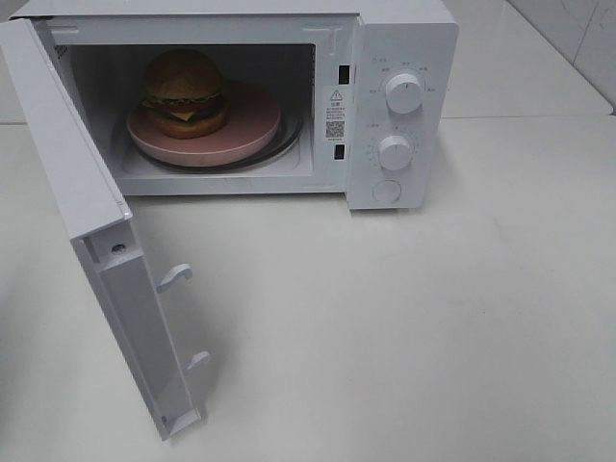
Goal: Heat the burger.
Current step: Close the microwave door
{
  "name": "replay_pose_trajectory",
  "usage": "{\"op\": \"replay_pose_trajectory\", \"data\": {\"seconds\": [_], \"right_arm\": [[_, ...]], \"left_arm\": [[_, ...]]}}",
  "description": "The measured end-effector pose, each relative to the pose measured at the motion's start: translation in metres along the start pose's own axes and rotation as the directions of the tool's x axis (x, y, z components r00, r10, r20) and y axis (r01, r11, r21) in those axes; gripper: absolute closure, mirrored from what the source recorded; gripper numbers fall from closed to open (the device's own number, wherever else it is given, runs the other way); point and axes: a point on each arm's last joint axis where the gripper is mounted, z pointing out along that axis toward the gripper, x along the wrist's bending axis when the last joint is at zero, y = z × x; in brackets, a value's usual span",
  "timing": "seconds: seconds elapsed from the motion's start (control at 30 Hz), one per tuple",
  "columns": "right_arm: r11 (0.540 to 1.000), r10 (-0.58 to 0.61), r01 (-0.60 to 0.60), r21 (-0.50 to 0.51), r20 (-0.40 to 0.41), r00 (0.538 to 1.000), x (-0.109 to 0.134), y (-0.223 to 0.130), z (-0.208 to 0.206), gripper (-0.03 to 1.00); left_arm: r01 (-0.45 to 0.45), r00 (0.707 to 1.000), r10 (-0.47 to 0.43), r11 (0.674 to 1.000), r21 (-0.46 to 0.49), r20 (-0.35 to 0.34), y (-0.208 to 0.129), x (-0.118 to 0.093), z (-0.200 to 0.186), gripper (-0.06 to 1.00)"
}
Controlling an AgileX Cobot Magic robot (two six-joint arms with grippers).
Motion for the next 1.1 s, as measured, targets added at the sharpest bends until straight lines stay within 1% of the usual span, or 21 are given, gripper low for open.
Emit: {"op": "replay_pose_trajectory", "data": {"seconds": [0.03, 0.1, 0.2, 0.23, 0.4, 0.43, 0.47, 0.57, 0.6, 0.63, 0.67, 0.73, 0.77, 0.83, 0.87, 0.9, 0.93, 0.97, 1.0, 1.03, 1.1], "right_arm": [[1.0, 0.0, 0.0, 0.0, 0.0, 1.0, 0.0, 0.0, 0.0, 0.2], [1.0, 0.0, 0.0, 0.0, 0.0, 1.0, 0.0, 0.0, 0.0, 0.2], [1.0, 0.0, 0.0, 0.0, 0.0, 1.0, 0.0, 0.0, 0.0, 0.2], [1.0, 0.0, 0.0, 0.0, 0.0, 1.0, 0.0, 0.0, 0.0, 0.2], [1.0, 0.0, 0.0, 0.0, 0.0, 1.0, 0.0, 0.0, 0.0, 0.2], [1.0, 0.0, 0.0, 0.0, 0.0, 1.0, 0.0, 0.0, 0.0, 0.2], [1.0, 0.0, 0.0, 0.0, 0.0, 1.0, 0.0, 0.0, 0.0, 0.2], [1.0, 0.0, 0.0, 0.0, 0.0, 1.0, 0.0, 0.0, 0.0, 0.2], [1.0, 0.0, 0.0, 0.0, 0.0, 1.0, 0.0, 0.0, 0.0, 0.2], [1.0, 0.0, 0.0, 0.0, 0.0, 1.0, 0.0, 0.0, 0.0, 0.2], [1.0, 0.0, 0.0, 0.0, 0.0, 1.0, 0.0, 0.0, 0.0, 0.2], [1.0, 0.0, 0.0, 0.0, 0.0, 1.0, 0.0, 0.0, 0.0, 0.2], [1.0, 0.0, 0.0, 0.0, 0.0, 1.0, 0.0, 0.0, 0.0, 0.2], [1.0, 0.0, 0.0, 0.0, 0.0, 1.0, 0.0, 0.0, 0.0, 0.2], [1.0, 0.0, 0.0, 0.0, 0.0, 1.0, 0.0, 0.0, 0.0, 0.2], [1.0, 0.0, 0.0, 0.0, 0.0, 1.0, 0.0, 0.0, 0.0, 0.2], [1.0, 0.0, 0.0, 0.0, 0.0, 1.0, 0.0, 0.0, 0.0, 0.2], [1.0, 0.0, 0.0, 0.0, 0.0, 1.0, 0.0, 0.0, 0.0, 0.2], [1.0, 0.0, 0.0, 0.0, 0.0, 1.0, 0.0, 0.0, 0.0, 0.2], [1.0, 0.0, 0.0, 0.0, 0.0, 1.0, 0.0, 0.0, 0.0, 0.2], [1.0, 0.0, 0.0, 0.0, 0.0, 1.0, 0.0, 0.0, 0.0, 0.2]], "left_arm": [[0.0, 1.0, 0.0, 1.0, 0.0, 0.0, 0.0, 0.0, 0.0, 0.94], [0.003, 0.999, -0.004, 0.999, -0.043, -0.034, -0.016, 0.004, 0.007, 0.94], [0.005, 0.999, -0.007, 0.999, -0.053, -0.043, -0.021, 0.006, 0.008, 0.94], [0.024, 0.998, -0.027, 0.998, -0.066, -0.049, -0.028, 0.007, 0.01, 0.94], [0.034, 0.999, -0.035, 0.998, -0.048, -0.009, -0.037, 0.004, 0.02, 0.94], [0.015, 1.0, -0.015, 0.999, -0.046, 0.011, -0.037, 0.002, 0.022, 0.94], [-0.013, 0.998, 0.015, 0.999, -0.037, 0.053, -0.04, -0.002, 0.028, 0.94], [-0.028, 0.996, 0.031, 0.999, -0.03, 0.08, -0.042, -0.005, 0.03, 0.94], [-0.043, 0.99, 0.045, 0.999, -0.02, 0.134, -0.045, -0.01, 0.035, 0.94], [-0.049, 0.985, 0.051, 0.999, -0.017, 0.166, -0.047, -0.012, 0.038, 0.94], [-0.049, 0.985, 0.051, 0.999, -0.017, 0.166, -0.047, -0.012, 0.038, 0.94], [-0.063, 0.959, 0.064, 0.998, -0.015, 0.276, -0.053, -0.022, 0.046, 0.94], [-0.063, 0.959, 0.064, 0.998, -0.015, 0.276, -0.053, -0.022, 0.046, 0.94], [-0.068, 0.939, 0.06, 0.998, 0.012, 0.339, -0.057, -0.028, 0.053, 0.94], [-0.068, 0.939, 0.06, 0.998, 0.012, 0.339, -0.057, -0.028, 0.053, 0.94], [-0.077, 0.93, 0.064, 0.997, 0.021, 0.363, -0.058, -0.03, 0.056, 0.94], [-0.094, 0.91, 0.071, 0.995, 0.036, 0.408, -0.06, -0.034, 0.06, 0.94], [-0.094, 0.91, 0.071, 0.995, 0.036, 0.408, -0.06, -0.034, 0.06, 0.94], [-0.105, 0.898, 0.076, 0.994, 0.042, 0.433, -0.061, -0.037, 0.062, 0.94], [-0.111, 0.876, 0.076, 0.993, 0.045, 0.476, -0.062, -0.041, 0.065, 0.94], [-0.111, 0.868, 0.076, 0.993, 0.042, 0.49, -0.062, -0.042, 0.066, 0.94]]}}
